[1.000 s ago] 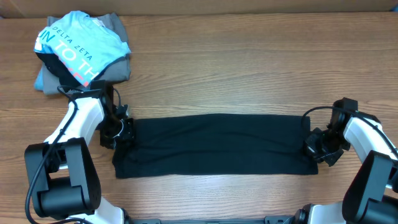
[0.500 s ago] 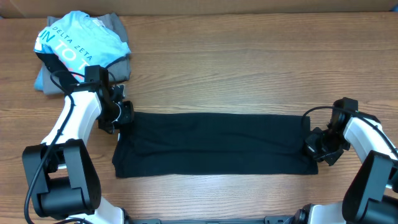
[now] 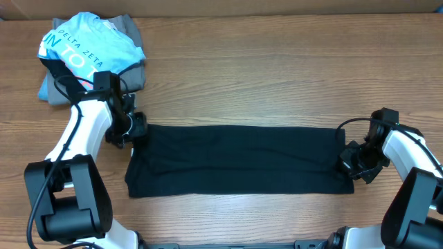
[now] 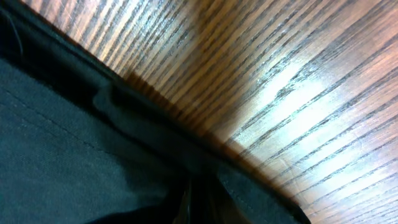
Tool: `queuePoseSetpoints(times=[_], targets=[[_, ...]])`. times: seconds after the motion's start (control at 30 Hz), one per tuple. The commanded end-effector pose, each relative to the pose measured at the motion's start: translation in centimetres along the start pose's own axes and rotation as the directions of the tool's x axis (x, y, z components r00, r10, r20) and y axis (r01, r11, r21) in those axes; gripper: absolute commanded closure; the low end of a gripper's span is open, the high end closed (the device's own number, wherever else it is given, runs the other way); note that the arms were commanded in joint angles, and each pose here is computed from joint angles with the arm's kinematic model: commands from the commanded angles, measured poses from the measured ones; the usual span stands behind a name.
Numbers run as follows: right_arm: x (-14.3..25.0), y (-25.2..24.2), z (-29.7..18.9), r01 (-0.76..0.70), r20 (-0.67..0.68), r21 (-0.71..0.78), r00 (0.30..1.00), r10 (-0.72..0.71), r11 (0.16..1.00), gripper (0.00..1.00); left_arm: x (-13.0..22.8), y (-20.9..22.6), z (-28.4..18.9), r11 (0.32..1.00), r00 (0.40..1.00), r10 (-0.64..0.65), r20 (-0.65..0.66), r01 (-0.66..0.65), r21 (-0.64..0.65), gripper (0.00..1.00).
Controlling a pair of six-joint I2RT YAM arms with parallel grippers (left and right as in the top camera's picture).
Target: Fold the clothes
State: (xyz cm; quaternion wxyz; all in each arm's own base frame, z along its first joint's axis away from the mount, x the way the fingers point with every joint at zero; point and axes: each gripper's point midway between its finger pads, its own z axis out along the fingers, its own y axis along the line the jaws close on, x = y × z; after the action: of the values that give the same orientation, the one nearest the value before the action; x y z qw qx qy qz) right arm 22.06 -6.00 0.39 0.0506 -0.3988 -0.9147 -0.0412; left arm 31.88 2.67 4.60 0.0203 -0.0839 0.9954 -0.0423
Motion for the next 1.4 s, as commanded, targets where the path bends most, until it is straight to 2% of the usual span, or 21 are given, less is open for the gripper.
queuePoseSetpoints(times=[0.0, 0.13, 0.27, 0.3, 0.33, 0.37, 0.43, 0.7, 0.8, 0.9, 1.0, 1.1, 1.23, 1.37], targets=[[-0.5, -0.1, -0.4, -0.006, 0.028, 0.003, 1.000, 0.006, 1.000, 0.88, -2.5, 1.5, -3.3, 0.998, 0.996, -0.046, 0.076, 0.050, -0.045, 0.53], [-1.0, 0.8, -1.2, -0.003, 0.033, -0.030, 0.999, 0.004, 1.000, 0.87, -3.6, -1.1, -6.6, 0.997, 0.991, 0.014, 0.132, -0.024, 0.076, 0.58], [-1.5, 1.3, -2.2, 0.000, 0.054, -0.053, 0.999, 0.002, 0.999, 0.77, -2.8, -3.5, -8.4, 0.981, 0.985, 0.082, 0.151, -0.106, 0.160, 0.60], [-1.5, 1.4, -2.6, 0.001, 0.061, -0.056, 0.998, 0.003, 0.998, 0.71, -2.3, -3.8, -8.5, 0.979, 0.986, 0.094, 0.139, -0.117, 0.165, 0.62], [-1.6, 1.4, -2.9, 0.001, 0.068, -0.060, 0.998, 0.003, 0.998, 0.59, -1.8, -4.0, -8.4, 0.978, 0.987, 0.103, 0.120, -0.122, 0.169, 0.65], [-1.7, 1.5, -3.3, 0.000, 0.077, -0.066, 0.997, 0.005, 0.998, 0.53, -1.0, -4.3, -8.2, 0.977, 0.990, 0.110, 0.091, -0.125, 0.174, 0.68], [-1.8, 1.6, -3.9, -0.003, 0.084, -0.079, 0.996, 0.010, 0.997, 0.48, 0.1, -4.9, -7.4, 0.971, 0.989, 0.134, 0.054, -0.142, 0.192, 0.71], [-1.7, 1.3, -5.0, -0.033, 0.085, -0.124, 0.995, 0.044, 0.992, 0.42, 4.6, -5.4, -1.6, 0.966, 0.987, 0.141, -0.080, -0.119, 0.229, 0.82], [-1.9, 1.1, -5.0, -0.040, 0.086, -0.126, 0.995, 0.051, 0.991, 0.42, 5.2, -4.5, 0.7, 0.977, 0.991, 0.112, -0.077, -0.096, 0.193, 0.85], [-1.9, 1.1, -5.0, -0.037, 0.088, -0.126, 0.995, 0.048, 0.991, 0.41, 5.6, -2.8, 2.9, 0.994, 0.997, 0.040, -0.068, -0.033, 0.100, 0.86], [-1.8, 1.0, -5.0, -0.013, 0.088, -0.122, 0.996, 0.024, 0.993, 0.41, 6.3, 0.1, 4.2, 0.996, 0.996, -0.063, -0.061, 0.060, -0.059, 0.88], [-1.7, 1.0, -4.9, -0.010, 0.084, -0.120, 0.996, 0.020, 0.993, 0.39, 5.8, 3.2, 3.8, 0.966, 0.984, -0.176, -0.011, 0.171, -0.196, 0.88], [-1.9, 1.0, -4.8, -0.006, 0.092, -0.123, 0.996, 0.018, 0.992, 0.34, 4.1, 4.8, 2.7, 0.946, 0.971, -0.231, 0.054, 0.237, -0.219, 0.86], [-1.9, 1.5, -3.8, 0.056, 0.106, -0.153, 0.994, -0.040, 0.987, 0.22, 1.5, 5.3, 1.0, 0.946, 0.962, -0.244, 0.120, 0.263, -0.190, 0.80]])
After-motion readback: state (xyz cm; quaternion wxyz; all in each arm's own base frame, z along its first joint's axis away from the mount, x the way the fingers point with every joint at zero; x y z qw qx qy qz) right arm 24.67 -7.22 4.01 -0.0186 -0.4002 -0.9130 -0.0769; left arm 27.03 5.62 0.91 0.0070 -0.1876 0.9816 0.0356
